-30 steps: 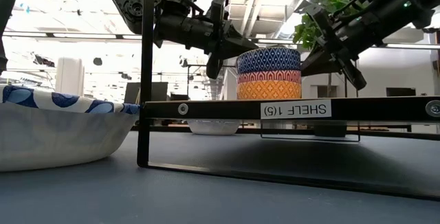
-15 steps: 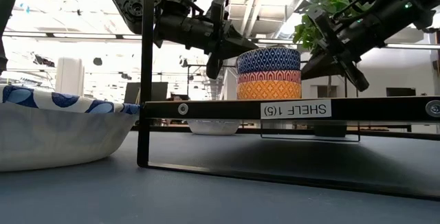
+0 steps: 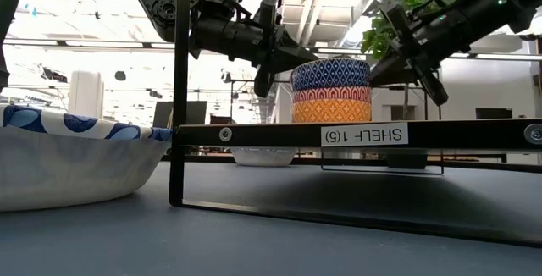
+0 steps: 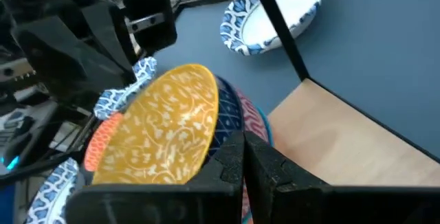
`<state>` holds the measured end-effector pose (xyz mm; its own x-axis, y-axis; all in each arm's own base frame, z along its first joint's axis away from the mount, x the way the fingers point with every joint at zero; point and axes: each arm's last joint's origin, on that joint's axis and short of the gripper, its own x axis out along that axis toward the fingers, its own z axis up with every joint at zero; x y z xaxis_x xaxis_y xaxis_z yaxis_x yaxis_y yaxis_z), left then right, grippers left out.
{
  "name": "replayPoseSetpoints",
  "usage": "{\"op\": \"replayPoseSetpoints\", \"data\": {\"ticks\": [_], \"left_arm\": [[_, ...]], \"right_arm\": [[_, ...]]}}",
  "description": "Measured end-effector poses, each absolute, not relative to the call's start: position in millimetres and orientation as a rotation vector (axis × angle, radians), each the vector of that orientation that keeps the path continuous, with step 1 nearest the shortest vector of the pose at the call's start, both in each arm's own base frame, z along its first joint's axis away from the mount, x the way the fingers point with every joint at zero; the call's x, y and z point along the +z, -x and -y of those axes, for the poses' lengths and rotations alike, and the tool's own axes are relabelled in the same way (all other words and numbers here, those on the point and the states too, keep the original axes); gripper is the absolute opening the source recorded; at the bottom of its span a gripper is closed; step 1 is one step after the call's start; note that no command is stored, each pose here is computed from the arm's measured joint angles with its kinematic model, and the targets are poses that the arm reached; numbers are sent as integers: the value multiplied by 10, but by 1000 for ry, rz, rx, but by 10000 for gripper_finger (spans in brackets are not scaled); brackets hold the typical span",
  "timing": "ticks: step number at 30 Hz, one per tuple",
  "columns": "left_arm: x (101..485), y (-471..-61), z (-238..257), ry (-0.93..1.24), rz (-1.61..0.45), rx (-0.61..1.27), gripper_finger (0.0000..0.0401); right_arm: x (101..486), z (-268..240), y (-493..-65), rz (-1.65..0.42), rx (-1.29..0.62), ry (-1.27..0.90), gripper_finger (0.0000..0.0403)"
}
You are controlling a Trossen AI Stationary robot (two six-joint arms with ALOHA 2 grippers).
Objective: Place and stack bowls onto a shelf
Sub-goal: Adjust the stacked bowls on the shelf
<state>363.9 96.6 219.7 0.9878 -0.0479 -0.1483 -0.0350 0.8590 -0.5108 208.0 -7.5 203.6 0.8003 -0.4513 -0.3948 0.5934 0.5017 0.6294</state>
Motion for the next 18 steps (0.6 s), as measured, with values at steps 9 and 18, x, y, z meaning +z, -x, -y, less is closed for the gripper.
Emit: {"op": "replayPoseSetpoints", "data": {"ticks": [9,18], "left_arm": [[2196,-3639,-966,539,-159,-7,0],[2196,-3640,-961,540,-159,-8,0]], "right_arm": [[1974,79,-2100,-240,-629,-835,28],[1981,78,-2098,-239,-623,-838,33]]}}
